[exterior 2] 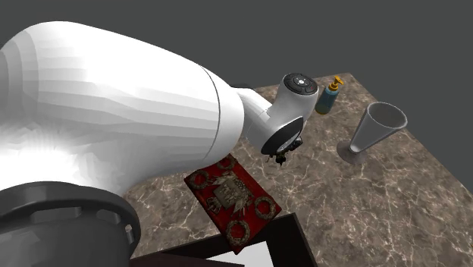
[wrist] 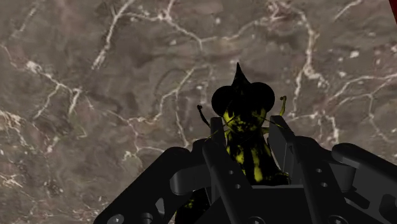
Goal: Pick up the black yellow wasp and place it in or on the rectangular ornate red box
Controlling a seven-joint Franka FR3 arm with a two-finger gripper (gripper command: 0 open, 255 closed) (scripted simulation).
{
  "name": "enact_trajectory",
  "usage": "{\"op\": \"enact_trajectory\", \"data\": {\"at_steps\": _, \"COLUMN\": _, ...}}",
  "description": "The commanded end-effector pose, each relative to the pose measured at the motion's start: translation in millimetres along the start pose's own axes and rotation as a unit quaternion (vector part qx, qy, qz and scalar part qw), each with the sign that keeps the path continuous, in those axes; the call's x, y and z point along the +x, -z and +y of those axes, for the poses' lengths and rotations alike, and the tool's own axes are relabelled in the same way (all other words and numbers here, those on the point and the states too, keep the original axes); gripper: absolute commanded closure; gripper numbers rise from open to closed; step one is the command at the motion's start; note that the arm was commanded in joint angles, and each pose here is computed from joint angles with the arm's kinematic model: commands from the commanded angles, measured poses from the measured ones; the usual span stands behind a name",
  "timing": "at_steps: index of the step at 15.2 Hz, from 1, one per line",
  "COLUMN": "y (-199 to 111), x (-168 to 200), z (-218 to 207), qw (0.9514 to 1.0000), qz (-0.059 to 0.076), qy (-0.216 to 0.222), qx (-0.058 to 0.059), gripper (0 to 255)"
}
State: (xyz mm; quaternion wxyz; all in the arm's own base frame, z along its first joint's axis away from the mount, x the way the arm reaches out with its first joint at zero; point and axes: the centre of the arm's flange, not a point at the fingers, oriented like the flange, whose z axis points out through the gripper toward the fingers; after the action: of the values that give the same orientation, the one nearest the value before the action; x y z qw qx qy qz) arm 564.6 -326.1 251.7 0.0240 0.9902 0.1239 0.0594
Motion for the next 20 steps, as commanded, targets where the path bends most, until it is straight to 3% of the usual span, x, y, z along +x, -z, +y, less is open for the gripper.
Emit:
{"op": "enact_trajectory", "data": {"at_steps": 1, "y": 0, "x": 0, "z": 0, "qw": 1.0000, "qz": 0.000, "qy": 0.000, "qx": 0.000, "gripper": 255}}
{"op": "enact_trajectory", "data": {"at_steps": 20, "y": 99, "x": 11, "z": 6, "qw": 1.0000, "qz": 0.000, "qy": 0.000, "qx": 0.000, "gripper": 255}}
